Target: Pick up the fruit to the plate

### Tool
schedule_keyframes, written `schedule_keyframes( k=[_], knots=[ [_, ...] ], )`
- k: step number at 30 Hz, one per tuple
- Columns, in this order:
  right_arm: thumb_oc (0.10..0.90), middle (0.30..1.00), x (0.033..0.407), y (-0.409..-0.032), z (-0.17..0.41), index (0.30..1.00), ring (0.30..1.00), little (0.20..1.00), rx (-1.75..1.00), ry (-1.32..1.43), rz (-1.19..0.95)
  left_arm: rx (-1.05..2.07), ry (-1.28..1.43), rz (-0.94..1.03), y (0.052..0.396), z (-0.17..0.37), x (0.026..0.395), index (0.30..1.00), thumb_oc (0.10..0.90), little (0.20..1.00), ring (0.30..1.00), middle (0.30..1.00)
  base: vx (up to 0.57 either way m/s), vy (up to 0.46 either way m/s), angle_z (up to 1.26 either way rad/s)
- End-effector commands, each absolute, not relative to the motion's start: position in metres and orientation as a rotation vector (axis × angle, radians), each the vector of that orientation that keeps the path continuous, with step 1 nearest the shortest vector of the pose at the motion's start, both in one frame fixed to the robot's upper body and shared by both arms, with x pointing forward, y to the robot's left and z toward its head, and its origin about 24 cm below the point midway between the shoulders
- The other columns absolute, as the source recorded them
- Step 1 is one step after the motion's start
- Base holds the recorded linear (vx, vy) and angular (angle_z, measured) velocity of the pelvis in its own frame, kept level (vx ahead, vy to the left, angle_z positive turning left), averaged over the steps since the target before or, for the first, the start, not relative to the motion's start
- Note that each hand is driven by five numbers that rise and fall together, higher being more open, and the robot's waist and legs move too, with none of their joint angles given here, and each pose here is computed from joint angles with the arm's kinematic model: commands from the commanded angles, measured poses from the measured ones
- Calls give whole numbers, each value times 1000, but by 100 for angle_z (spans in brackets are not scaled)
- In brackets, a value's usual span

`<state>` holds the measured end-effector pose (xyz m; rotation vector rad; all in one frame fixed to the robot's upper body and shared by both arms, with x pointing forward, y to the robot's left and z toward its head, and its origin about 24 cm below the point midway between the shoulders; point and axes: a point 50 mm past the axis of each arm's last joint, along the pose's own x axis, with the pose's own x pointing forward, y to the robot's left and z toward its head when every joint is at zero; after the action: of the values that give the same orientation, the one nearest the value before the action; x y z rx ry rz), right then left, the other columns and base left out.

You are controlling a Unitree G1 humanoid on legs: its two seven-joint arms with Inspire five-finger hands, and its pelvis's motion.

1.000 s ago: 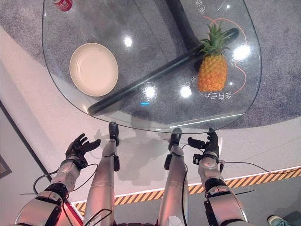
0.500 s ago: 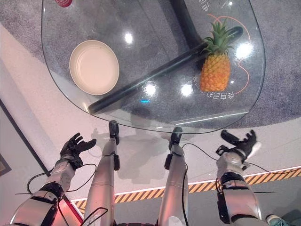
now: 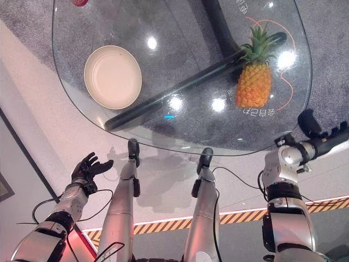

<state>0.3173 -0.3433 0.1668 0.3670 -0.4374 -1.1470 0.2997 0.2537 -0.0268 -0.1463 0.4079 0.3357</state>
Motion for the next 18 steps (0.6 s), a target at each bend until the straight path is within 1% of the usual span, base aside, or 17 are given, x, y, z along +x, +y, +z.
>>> schedule_keyframes(
  k=[1,4,7,9,11,14,18],
  knots=[
    [800,900,295,-349,214,900,900,900,261,-743,-1175,-156,449,466,282,-40,276,900,800,900,900,900,-5,37,-1],
    [800,900,295,-333,226,900,900,900,224,-807,-1132,-164,447,467,280,-40,276,900,800,900,900,900,-2,24,-1],
    [800,900,294,-305,241,900,900,900,150,-902,-1034,-177,449,464,279,-44,273,900,800,900,900,900,-5,45,2],
    [800,900,293,-300,244,900,900,900,131,-917,-1009,-181,449,464,278,-44,272,900,800,900,900,900,-3,18,1],
    [800,900,295,-288,246,900,900,900,101,-927,-951,-186,450,466,276,-46,271,900,800,900,900,900,-10,38,0],
    [800,900,297,-280,244,900,900,900,91,-909,-892,-188,449,465,275,-47,271,900,800,900,900,900,-5,11,0],
    [800,900,306,-266,235,900,900,900,64,-835,-788,-190,445,457,274,-47,271,900,800,900,900,900,0,0,0]
  ],
)
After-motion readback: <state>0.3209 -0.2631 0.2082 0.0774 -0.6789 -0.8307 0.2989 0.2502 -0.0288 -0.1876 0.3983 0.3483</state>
